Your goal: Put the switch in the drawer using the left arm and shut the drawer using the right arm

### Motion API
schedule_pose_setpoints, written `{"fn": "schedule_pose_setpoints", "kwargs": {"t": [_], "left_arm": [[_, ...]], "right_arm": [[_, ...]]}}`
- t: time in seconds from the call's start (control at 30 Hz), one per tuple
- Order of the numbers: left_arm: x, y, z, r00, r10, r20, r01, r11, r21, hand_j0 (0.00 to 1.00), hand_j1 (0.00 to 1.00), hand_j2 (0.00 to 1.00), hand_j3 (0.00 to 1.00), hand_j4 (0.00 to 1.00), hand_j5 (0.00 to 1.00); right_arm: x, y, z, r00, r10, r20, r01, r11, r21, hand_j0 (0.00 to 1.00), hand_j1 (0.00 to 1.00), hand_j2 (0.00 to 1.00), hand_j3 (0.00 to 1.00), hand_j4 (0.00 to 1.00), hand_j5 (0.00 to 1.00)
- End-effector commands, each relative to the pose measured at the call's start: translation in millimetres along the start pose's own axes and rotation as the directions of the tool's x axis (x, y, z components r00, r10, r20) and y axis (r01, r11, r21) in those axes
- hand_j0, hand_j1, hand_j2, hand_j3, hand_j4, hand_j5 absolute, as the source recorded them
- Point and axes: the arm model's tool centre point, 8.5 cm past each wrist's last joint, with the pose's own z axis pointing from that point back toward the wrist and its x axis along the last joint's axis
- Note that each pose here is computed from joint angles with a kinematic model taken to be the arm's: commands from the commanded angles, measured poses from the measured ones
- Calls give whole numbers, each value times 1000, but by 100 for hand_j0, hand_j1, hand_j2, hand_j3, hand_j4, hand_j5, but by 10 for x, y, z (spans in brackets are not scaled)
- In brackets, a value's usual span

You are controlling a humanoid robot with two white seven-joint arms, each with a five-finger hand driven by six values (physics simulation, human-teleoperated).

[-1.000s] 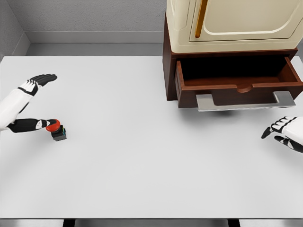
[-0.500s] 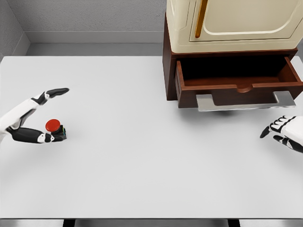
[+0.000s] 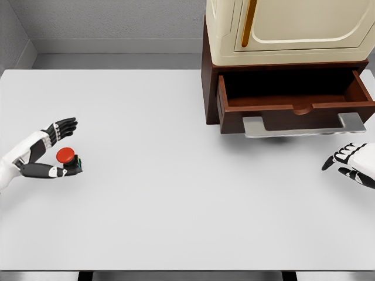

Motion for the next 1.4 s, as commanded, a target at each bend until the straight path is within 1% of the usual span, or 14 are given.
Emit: {"fn": "schedule_pose_setpoints", "kwargs": {"t": [0.0,0.17,0.23,0.33,0.4,0.47,0.63,0.7,0.73,0.9,0.97,1.03,1.23,1.37], "left_arm": [[-67,17,28,1000,17,-18,-17,1000,11,100,100,100,100,100,100],[-243,54,90,997,42,-64,-39,999,36,100,100,100,100,100,100],[-343,25,102,995,47,-91,-43,998,41,100,100,100,100,100,100],[-380,-39,71,994,37,-102,-34,999,33,100,100,100,100,100,100],[-370,-73,8,995,41,-89,-38,999,32,100,100,100,100,100,100],[-367,-100,-53,995,12,-97,-10,1000,22,100,100,100,100,100,100],[-364,-95,-52,995,14,-94,-11,1000,25,100,100,100,100,100,100],[-363,-90,-50,995,13,-94,-11,1000,27,95,95,95,95,95,95],[-360,-81,-45,995,12,-94,-9,1000,28,94,94,94,94,94,94],[-286,-46,-45,998,6,-61,-4,999,41,94,94,94,94,94,94],[-270,-35,-32,999,28,-38,-26,998,52,94,94,94,94,94,94],[-246,-31,-24,1000,15,-10,-14,998,56,95,95,95,95,95,95],[-259,-19,61,1000,-5,28,3,997,77,94,94,94,94,94,94],[-251,-57,124,995,-55,80,49,996,80,94,94,94,94,94,94]], "right_arm": [[-1,-8,1,1000,-4,0,4,1000,-4,54,54,54,54,54,54],[-1,-8,1,1000,-4,0,4,1000,-4,54,54,54,54,54,54],[-1,-8,1,1000,-4,0,4,1000,-4,54,54,54,54,54,54],[2,-13,0,1000,-3,1,3,1000,-3,54,54,54,54,54,54],[-1,-23,0,1000,-1,1,1,1000,-5,54,54,54,54,54,54],[15,-30,-5,1000,2,6,-2,1000,-5,54,54,54,54,54,54],[31,-39,-12,1000,4,11,-4,1000,-7,54,54,54,54,54,54],[35,-41,-14,1000,4,13,-4,1000,-7,54,54,54,54,54,54],[35,-41,-14,1000,4,13,-4,1000,-7,54,54,54,54,54,54],[34,-44,-13,1000,6,13,-6,1000,-6,53,53,53,53,53,53],[22,-60,-5,1000,8,9,-8,1000,-10,53,53,53,53,53,53],[18,-68,1,1000,10,7,-10,1000,-10,53,53,53,53,53,53],[17,-65,7,1000,9,5,-9,1000,-13,52,52,52,52,52,52],[17,-65,7,1000,9,5,-9,1000,-13,52,52,52,52,52,52]]}}
